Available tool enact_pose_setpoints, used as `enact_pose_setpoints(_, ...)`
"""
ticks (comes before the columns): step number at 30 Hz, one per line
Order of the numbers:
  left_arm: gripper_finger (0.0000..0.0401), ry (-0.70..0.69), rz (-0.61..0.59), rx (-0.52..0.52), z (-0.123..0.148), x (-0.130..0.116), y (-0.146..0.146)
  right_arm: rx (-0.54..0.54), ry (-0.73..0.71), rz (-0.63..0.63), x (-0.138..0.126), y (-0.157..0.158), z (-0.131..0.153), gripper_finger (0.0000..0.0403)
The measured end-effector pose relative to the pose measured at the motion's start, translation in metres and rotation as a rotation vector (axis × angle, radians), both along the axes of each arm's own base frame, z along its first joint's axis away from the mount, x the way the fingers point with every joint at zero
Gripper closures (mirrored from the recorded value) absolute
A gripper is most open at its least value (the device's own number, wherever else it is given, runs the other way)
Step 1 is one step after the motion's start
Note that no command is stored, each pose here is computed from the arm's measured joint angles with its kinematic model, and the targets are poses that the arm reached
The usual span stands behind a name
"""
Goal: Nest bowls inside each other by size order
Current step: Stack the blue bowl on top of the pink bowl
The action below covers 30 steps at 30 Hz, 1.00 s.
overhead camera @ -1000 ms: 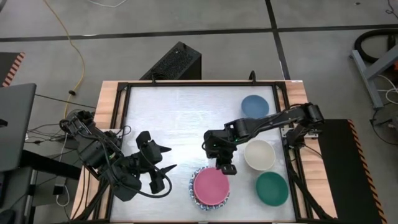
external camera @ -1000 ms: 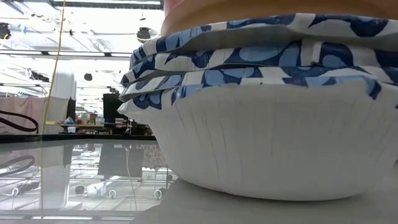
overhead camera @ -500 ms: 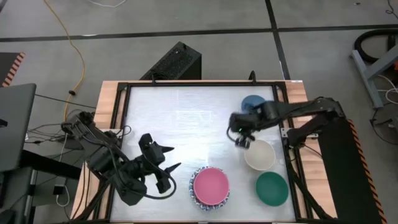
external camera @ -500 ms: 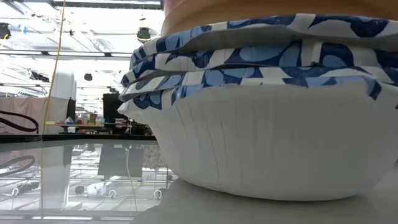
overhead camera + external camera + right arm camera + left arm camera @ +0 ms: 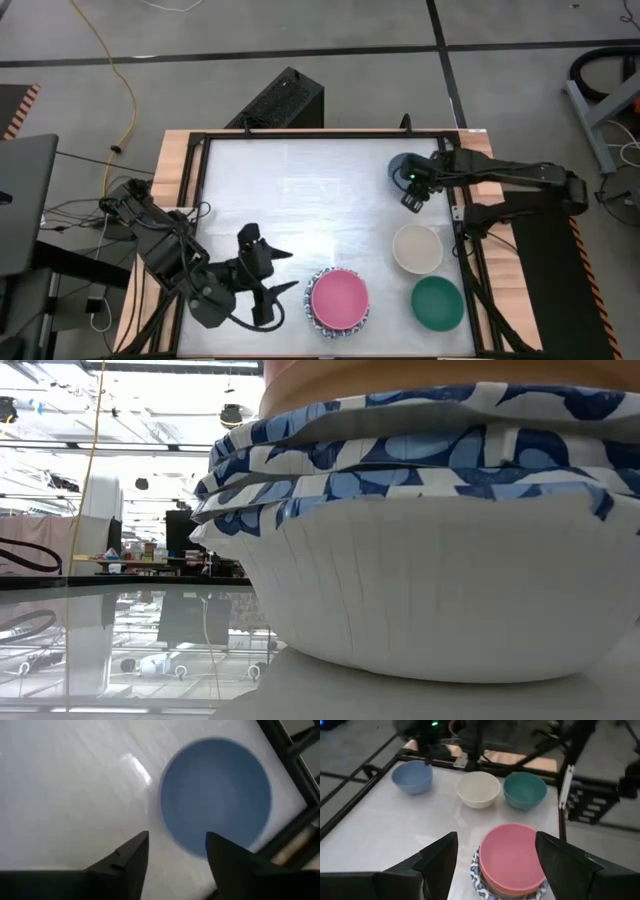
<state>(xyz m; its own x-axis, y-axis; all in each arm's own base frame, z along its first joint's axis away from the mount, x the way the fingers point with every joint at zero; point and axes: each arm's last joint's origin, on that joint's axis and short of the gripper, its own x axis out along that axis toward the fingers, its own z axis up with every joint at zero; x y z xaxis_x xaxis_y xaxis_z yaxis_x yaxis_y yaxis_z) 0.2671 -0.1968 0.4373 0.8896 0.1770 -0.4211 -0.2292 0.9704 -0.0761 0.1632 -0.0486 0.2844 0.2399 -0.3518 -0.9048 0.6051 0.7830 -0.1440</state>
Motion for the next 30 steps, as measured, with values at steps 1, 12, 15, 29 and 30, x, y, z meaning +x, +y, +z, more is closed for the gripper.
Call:
enact_pose_setpoints(1,0.0146,0.007,-0.016,0.012,0.000,0.002,0.001,-0.007,-0.016,0.003,-0.001,-0.002,-0.005,0.0178)
enact_pose_setpoints(12,0.0146,-0.036,-0.076,0.015,0.025,-0.001,0.036,0.033,0.058,0.185,0.017,-0.015,-0.032,0.0164)
enact_pose_setpoints(15,0.0146,-0.054,-0.082,0.001,0.027,-0.005,0.039,0.055,0.114,0.199,0.025,-0.020,-0.042,0.0164)
enact_pose_setpoints(29,0.0146,-0.197,-0.072,-0.172,-0.027,-0.028,0.059,0.107,0.217,0.176,0.046,-0.063,-0.082,0.0173)
enact_pose_setpoints(30,0.0146,-0.212,-0.058,-0.195,-0.032,-0.031,0.063,0.114,0.222,0.162,0.045,-0.065,-0.084,0.0179)
